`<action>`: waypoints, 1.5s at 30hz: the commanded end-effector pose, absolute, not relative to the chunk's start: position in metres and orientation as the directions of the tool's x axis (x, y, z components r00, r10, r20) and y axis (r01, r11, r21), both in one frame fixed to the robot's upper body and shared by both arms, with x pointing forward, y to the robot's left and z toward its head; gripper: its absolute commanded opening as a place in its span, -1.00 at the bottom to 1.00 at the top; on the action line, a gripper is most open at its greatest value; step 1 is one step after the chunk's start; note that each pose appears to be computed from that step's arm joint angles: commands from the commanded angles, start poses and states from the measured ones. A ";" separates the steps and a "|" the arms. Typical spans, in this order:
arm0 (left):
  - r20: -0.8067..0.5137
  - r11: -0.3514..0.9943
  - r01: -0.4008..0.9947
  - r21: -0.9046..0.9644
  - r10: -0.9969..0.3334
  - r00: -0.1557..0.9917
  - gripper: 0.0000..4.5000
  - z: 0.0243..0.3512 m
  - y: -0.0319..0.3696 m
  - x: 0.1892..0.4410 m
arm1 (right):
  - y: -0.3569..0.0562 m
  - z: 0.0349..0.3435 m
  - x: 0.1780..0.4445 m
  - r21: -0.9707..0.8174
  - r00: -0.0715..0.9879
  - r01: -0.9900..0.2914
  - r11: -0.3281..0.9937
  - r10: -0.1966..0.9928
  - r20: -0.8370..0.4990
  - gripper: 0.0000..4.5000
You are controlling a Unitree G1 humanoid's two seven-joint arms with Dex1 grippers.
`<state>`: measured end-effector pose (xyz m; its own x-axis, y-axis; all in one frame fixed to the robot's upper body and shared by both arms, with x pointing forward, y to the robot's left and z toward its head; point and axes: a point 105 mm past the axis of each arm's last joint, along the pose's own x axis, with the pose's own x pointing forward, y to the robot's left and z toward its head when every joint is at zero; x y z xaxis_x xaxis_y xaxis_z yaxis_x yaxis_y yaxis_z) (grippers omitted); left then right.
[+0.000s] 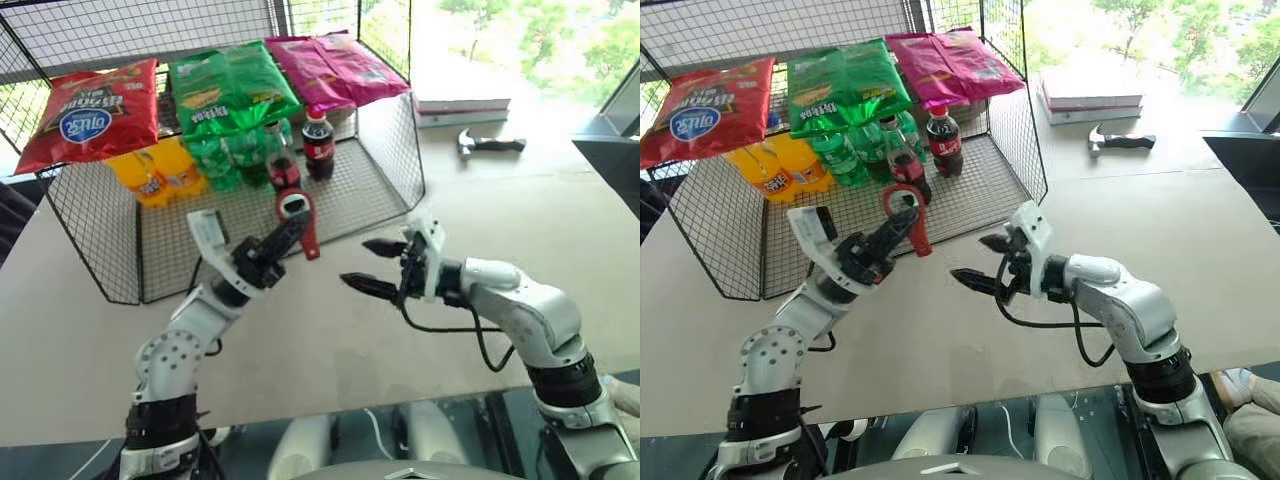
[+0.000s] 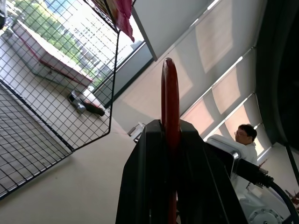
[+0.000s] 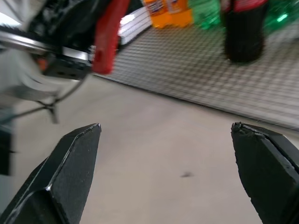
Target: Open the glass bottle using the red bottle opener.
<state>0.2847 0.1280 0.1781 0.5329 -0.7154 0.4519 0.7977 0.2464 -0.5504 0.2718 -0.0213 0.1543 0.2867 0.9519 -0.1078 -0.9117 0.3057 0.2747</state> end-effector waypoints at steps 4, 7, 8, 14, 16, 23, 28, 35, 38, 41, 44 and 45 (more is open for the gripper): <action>0.489 0.134 0.828 -0.545 -0.751 0.444 -0.99 0.181 0.108 0.281 | -0.004 0.185 0.256 0.445 0.174 -0.884 0.145 0.984 0.025 1.00; 0.496 0.120 0.830 -0.545 -0.752 0.434 -0.99 0.181 0.106 0.280 | 0.001 0.191 0.254 0.496 0.150 -0.863 0.101 0.987 0.061 1.00; 0.498 0.119 0.830 -0.545 -0.750 0.435 -0.99 0.181 0.106 0.280 | 0.002 0.191 0.252 0.502 0.137 -0.860 0.089 0.989 0.059 1.00; 0.515 0.112 0.831 -0.546 -0.737 0.438 -0.99 0.183 0.111 0.275 | 0.009 0.186 0.242 0.522 0.074 -0.851 0.055 0.997 0.017 1.00; 0.509 0.111 0.830 -0.547 -0.743 0.435 -0.99 0.181 0.111 0.272 | 0.010 0.186 0.242 0.524 0.074 -0.850 0.053 0.997 0.021 1.00; 0.495 0.098 0.826 -0.555 -0.760 0.422 -1.00 0.176 0.108 0.267 | 0.010 0.191 0.245 0.532 0.081 -0.845 0.048 0.996 0.040 0.25; 0.499 0.089 0.821 -0.563 -0.756 0.424 -1.00 0.174 0.106 0.267 | 0.009 0.191 0.244 0.536 0.073 -0.843 0.043 0.997 0.036 -0.82; 0.506 0.060 0.809 -0.585 -0.752 0.422 -1.00 0.172 0.103 0.269 | 0.006 0.189 0.240 0.548 0.054 -0.836 0.027 0.998 0.034 -0.98; 0.505 0.041 0.812 -0.582 -0.764 0.401 -1.00 0.172 0.101 0.267 | 0.001 0.189 0.237 0.543 0.034 -0.840 0.012 0.999 0.030 -0.98; 0.505 0.050 0.823 -0.566 -0.768 0.394 -0.55 0.172 0.102 0.267 | -0.003 0.187 0.238 0.543 0.045 -0.840 0.028 0.999 0.017 -1.00; 0.504 0.053 0.827 -0.559 -0.770 0.390 0.08 0.172 0.104 0.266 | -0.009 0.182 0.244 0.544 0.095 -0.836 0.078 0.995 0.002 -1.00; 0.498 0.064 0.828 -0.557 -0.772 0.394 0.20 0.172 0.107 0.265 | -0.012 0.178 0.248 0.540 0.132 -0.834 0.115 0.991 -0.008 -1.00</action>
